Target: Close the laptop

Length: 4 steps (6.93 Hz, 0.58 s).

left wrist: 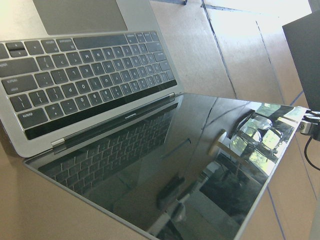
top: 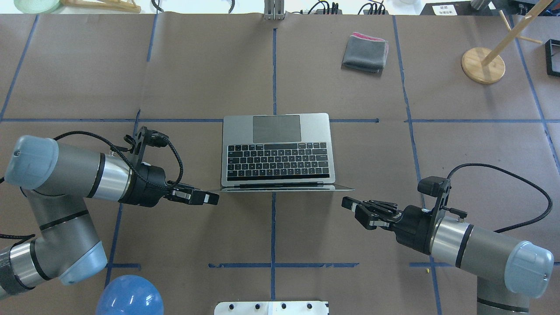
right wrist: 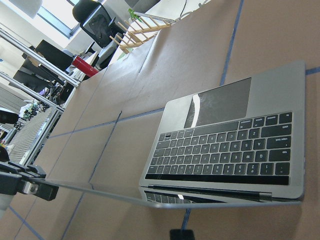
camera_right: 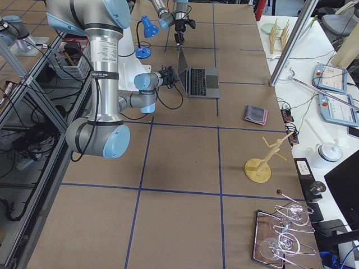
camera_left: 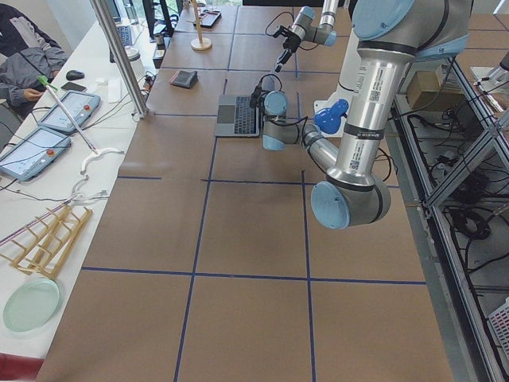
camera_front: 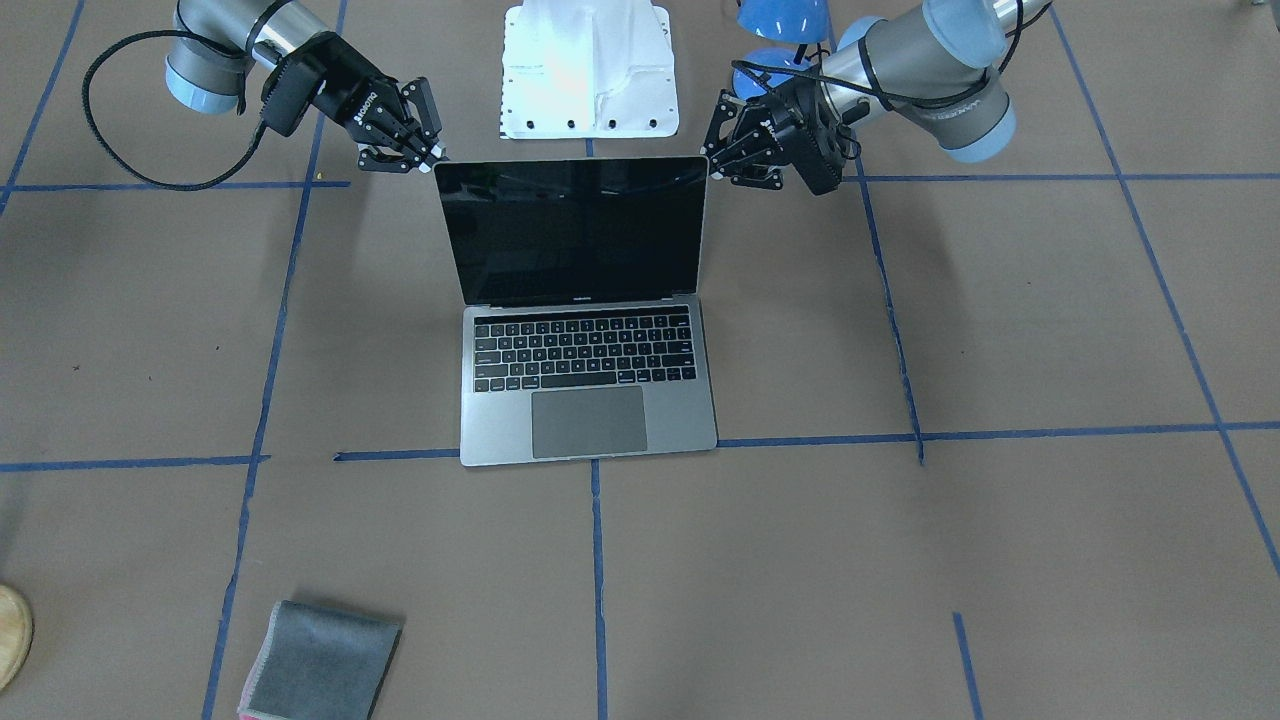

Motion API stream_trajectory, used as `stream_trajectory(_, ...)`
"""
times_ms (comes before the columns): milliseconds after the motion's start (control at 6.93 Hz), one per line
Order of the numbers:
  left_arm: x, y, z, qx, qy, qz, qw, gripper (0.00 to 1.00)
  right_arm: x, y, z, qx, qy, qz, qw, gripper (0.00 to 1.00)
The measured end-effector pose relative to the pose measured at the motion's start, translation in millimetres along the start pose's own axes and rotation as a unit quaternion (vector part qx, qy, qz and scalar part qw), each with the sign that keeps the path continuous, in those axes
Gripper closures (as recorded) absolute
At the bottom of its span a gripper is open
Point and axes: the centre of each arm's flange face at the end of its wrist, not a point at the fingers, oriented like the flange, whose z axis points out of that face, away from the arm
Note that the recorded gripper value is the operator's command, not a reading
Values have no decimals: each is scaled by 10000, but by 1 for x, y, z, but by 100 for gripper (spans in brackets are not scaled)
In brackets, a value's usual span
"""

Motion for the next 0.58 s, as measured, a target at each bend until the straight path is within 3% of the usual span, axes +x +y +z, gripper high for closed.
stream_trajectory(577,-9,-25,-15,254,-151,-48,9996,100,-17,-37,27,309,218,-41,9993,100)
